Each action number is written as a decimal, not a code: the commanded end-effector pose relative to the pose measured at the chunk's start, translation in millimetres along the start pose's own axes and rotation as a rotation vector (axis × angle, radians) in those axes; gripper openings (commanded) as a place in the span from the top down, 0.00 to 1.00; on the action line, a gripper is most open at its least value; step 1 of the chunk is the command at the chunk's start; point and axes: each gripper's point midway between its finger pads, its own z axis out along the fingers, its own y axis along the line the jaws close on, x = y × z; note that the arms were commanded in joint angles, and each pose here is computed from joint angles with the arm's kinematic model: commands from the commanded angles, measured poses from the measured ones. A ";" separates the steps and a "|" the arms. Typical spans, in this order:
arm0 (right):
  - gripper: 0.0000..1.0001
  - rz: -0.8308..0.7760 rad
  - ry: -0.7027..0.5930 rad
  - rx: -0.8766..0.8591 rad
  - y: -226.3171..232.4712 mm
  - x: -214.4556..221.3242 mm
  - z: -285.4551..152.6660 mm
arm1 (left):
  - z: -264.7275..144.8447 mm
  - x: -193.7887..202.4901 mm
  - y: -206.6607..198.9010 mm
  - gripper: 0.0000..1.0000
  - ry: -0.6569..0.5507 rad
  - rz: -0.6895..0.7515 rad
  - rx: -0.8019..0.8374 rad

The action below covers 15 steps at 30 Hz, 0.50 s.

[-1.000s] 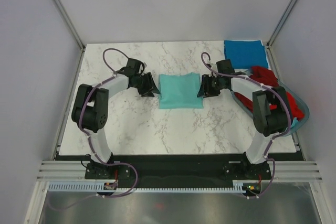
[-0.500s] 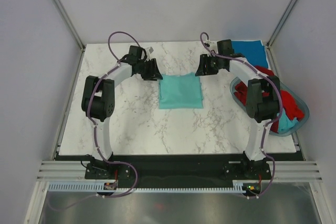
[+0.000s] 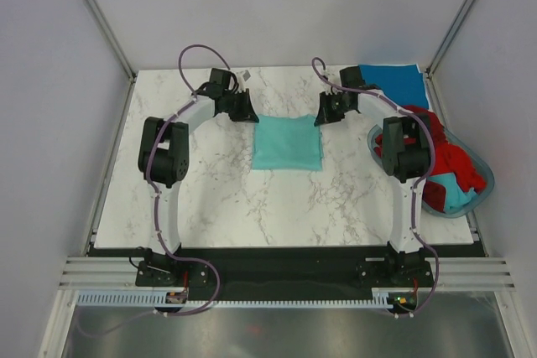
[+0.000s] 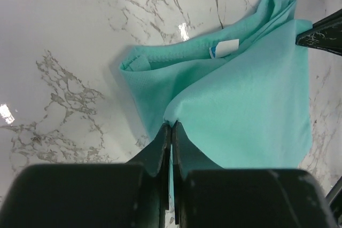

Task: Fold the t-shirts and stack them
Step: Fold the tshirt

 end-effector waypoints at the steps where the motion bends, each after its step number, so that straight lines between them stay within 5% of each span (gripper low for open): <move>1: 1.00 -0.069 -0.091 0.049 -6.1 -31.2 -10.2 | -9.6 -30.8 -19.2 0.98 -0.071 0.044 0.039; 5: 1.00 -0.048 -0.206 0.083 -6.7 -42.2 -19.4 | -10.4 -49.4 -5.3 0.98 -0.114 -0.088 -0.006; 9: 1.00 -0.004 -0.175 0.086 -14.5 -32.1 -4.9 | 15.9 -38.9 16.1 0.98 -0.064 -0.224 0.028; 15: 1.00 0.016 -0.197 0.125 -21.1 -38.0 -5.5 | 33.7 -36.3 38.0 0.97 -0.050 -0.261 0.027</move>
